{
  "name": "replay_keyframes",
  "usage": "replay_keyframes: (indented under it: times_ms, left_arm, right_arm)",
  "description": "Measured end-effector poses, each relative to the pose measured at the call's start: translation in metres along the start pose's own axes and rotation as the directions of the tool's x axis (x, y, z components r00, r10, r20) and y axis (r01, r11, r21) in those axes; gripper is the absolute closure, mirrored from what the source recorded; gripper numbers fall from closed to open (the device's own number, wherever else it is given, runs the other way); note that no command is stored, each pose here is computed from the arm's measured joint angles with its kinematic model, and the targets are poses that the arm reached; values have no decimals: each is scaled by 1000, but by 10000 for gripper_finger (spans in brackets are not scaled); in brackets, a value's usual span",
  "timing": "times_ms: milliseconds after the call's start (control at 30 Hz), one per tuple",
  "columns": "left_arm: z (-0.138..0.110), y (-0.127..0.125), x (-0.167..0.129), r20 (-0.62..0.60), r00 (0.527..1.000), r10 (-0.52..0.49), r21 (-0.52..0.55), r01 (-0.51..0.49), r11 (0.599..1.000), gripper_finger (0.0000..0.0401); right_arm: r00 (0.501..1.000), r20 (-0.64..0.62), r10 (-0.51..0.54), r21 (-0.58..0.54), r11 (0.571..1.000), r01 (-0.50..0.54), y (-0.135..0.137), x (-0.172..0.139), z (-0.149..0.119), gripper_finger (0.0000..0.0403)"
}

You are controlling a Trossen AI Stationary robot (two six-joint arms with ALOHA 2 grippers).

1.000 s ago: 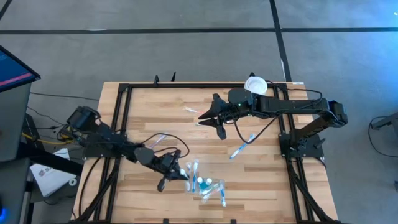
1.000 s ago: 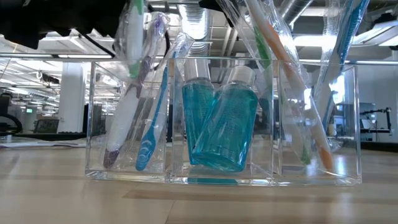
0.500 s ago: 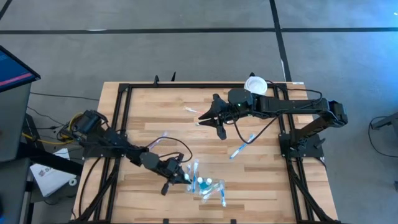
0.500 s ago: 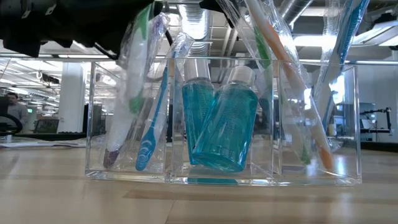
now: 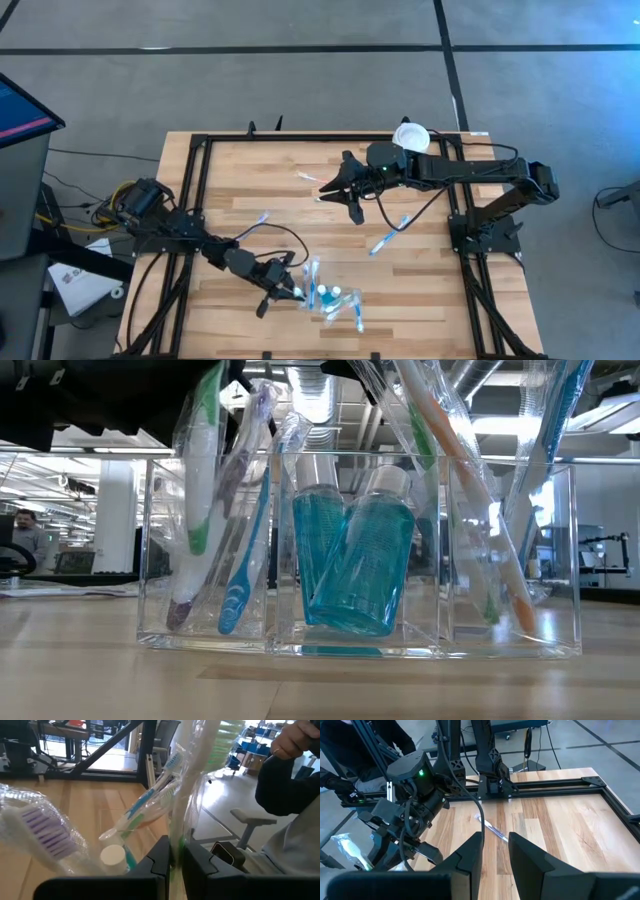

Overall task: Pick & Place toothbrushing station
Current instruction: Put the green toothbrush into the transparent organizer

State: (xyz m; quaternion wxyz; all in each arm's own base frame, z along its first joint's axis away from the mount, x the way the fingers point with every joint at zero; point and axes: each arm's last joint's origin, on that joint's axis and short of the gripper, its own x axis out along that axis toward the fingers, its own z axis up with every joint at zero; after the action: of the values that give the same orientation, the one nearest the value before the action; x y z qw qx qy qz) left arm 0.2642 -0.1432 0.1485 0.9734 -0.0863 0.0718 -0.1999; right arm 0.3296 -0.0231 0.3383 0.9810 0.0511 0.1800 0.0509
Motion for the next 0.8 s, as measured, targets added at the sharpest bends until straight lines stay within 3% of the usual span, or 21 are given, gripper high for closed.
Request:
replay_keyframes:
  times_ms: [800]
  left_arm:
    - [-8, 2, -1, -74, 995, 72, 16, -71, 997, 384]
  right_arm:
    - [1000, -1, 0, 0, 1000, 0, 0, 0, 0, 317]
